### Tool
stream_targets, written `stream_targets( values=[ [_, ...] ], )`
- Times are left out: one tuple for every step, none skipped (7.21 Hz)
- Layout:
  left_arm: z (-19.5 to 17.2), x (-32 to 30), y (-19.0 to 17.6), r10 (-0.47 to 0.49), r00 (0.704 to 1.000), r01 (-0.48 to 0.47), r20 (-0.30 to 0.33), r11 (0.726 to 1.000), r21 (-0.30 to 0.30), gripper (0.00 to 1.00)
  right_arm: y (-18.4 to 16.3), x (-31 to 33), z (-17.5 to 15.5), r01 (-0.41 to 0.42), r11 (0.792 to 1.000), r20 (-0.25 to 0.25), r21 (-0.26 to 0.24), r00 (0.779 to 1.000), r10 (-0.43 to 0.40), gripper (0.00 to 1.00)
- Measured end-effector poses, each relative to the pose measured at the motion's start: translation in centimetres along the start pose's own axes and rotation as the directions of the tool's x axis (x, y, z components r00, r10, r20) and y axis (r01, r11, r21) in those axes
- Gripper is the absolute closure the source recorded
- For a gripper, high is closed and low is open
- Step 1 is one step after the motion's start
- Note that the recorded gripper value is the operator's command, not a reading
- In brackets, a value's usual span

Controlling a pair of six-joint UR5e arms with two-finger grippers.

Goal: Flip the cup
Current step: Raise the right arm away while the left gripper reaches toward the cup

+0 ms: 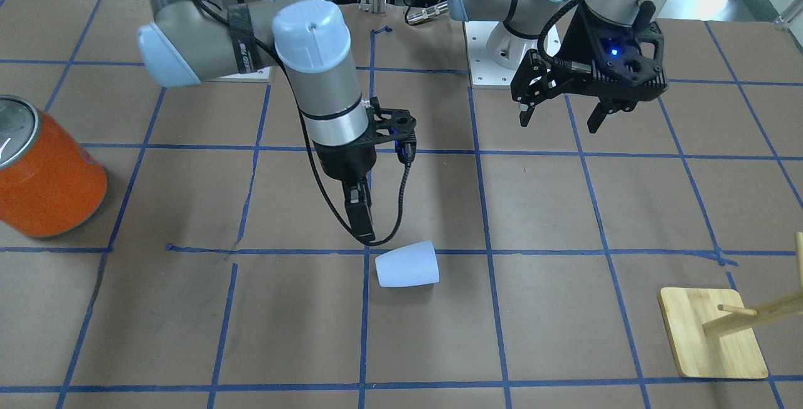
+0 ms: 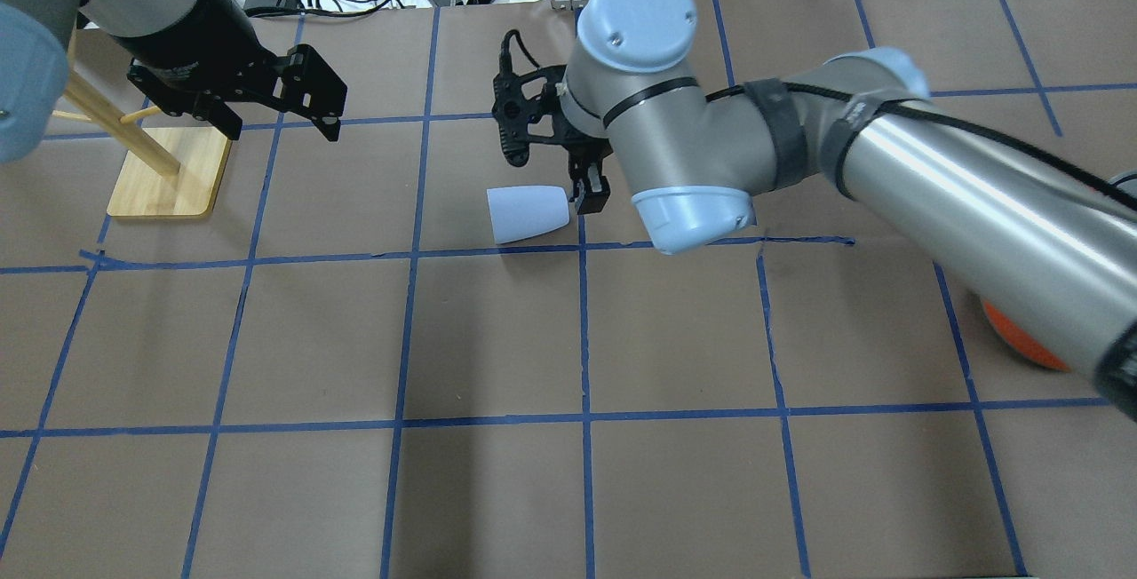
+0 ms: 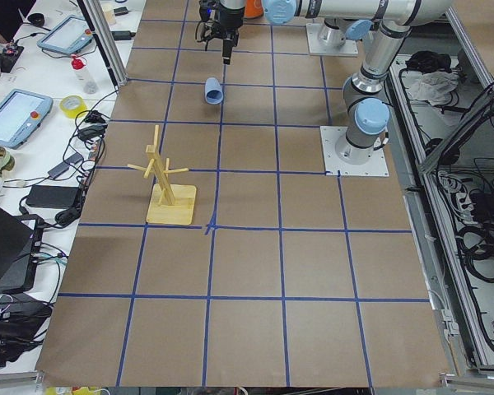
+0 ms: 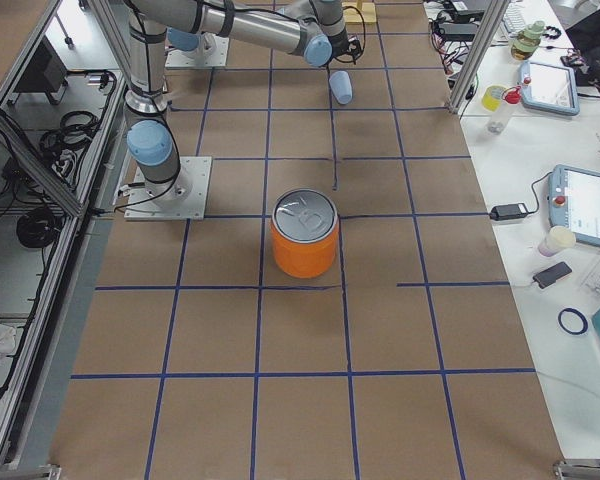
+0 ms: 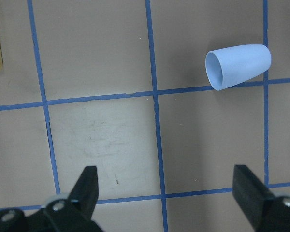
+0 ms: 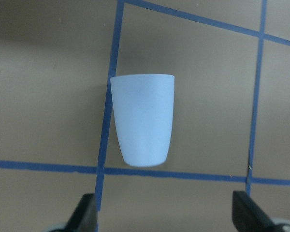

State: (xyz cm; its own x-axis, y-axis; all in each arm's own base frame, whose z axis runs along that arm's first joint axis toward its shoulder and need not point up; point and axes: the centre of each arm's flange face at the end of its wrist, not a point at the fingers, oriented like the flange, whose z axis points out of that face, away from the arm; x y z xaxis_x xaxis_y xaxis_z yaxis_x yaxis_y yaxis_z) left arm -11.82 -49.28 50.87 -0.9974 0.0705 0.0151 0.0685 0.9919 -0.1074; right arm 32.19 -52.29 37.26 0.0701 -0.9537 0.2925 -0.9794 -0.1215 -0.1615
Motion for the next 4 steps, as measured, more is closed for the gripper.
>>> stream_targets(
  values=[
    [0.4, -0.4, -0.1, -0.005, 1.000, 0.005, -0.015, 1.000, -0.007, 0.00, 2.8, 0.1, -5.4, -0.073, 0.997, -0.010, -0.018, 0.997, 0.073, 0.00],
    [1.4, -0.5, -0.5, -0.016, 0.998, 0.015, -0.068, 1.000, -0.017, 0.00, 5.6, -0.4, -10.7, -0.157, 0.987, -0.028, -0.036, 0.987, 0.156, 0.00],
    [3.2, -0.5, -1.2, -0.033, 0.988, 0.030, -0.150, 0.999, -0.027, 0.00, 8.4, -1.1, -15.0, -0.232, 0.971, -0.037, -0.055, 0.972, 0.230, 0.00],
    [5.8, -0.6, -2.0, -0.053, 0.972, 0.048, -0.229, 0.998, -0.028, 0.00, 11.3, -1.4, -18.0, -0.312, 0.947, -0.041, -0.075, 0.950, 0.310, 0.00]
  ],
)
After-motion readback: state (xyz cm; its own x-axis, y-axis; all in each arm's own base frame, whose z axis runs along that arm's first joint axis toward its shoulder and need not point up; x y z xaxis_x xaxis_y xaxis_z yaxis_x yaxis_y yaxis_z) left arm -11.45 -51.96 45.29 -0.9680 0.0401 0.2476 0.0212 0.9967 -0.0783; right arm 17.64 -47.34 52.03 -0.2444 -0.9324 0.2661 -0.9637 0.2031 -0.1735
